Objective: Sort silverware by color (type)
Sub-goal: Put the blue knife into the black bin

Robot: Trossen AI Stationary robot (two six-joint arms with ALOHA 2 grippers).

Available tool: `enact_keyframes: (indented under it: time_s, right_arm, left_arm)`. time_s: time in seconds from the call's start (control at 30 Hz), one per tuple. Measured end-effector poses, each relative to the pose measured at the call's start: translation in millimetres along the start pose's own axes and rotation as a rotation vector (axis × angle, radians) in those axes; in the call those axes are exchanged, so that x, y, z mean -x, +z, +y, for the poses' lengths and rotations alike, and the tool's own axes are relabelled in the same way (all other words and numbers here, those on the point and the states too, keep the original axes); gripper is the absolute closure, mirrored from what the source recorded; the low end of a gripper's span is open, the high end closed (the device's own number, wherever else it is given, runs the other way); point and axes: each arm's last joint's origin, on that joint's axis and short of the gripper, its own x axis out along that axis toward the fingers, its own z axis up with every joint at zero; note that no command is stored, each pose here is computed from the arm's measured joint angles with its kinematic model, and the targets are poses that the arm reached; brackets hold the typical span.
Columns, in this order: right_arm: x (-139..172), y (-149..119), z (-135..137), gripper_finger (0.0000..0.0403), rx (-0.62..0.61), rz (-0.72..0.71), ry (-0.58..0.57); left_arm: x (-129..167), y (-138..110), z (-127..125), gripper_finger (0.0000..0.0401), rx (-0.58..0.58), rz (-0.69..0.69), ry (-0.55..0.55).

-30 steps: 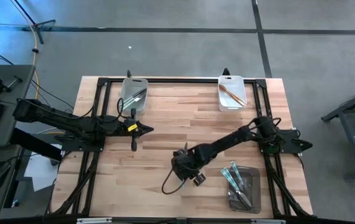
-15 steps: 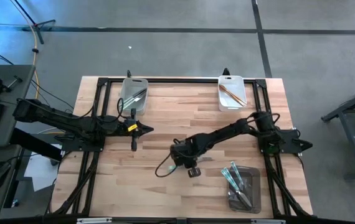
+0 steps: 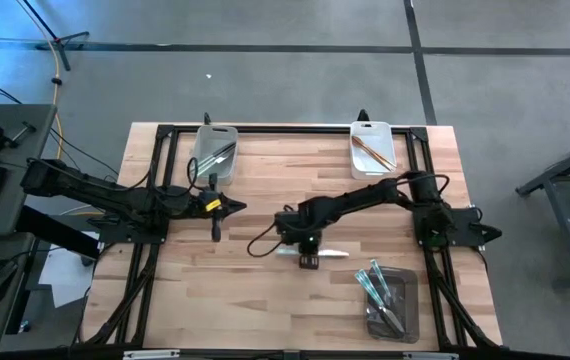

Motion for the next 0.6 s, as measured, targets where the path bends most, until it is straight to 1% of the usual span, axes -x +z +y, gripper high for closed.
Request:
enact_keyframes:
  time_s: [0.1,0.23,0.33,0.43,0.6]
  right_arm:
    - [13.1,-3.3,-0.8,0.0392,-0.036,-0.006,-0.026]
    - [43.9,-7.0,6.0,0.0398,-0.076,-0.077,-0.085]
    - [67.5,-11.6,14.2,0.0399,-0.121,-0.140,-0.099]
    - [94.8,-21.3,29.3,0.0399,-0.172,-0.209,-0.115]
    - [127.8,-49.6,66.7,0.0400,-0.267,-0.303,-0.203]
  left_arm:
    - [0.0,-0.7,1.1,0.0396,-0.002,0.008,0.039]
    - [0.1,-2.7,1.3,0.0396,-0.008,0.028,0.046]
    - [0.1,-3.1,1.3,0.0396,-0.009,0.032,0.046]
    - [0.1,-3.1,1.3,0.0396,-0.009,0.032,0.046]
    - [0.1,-3.4,1.3,0.0396,-0.010,0.035,0.046]
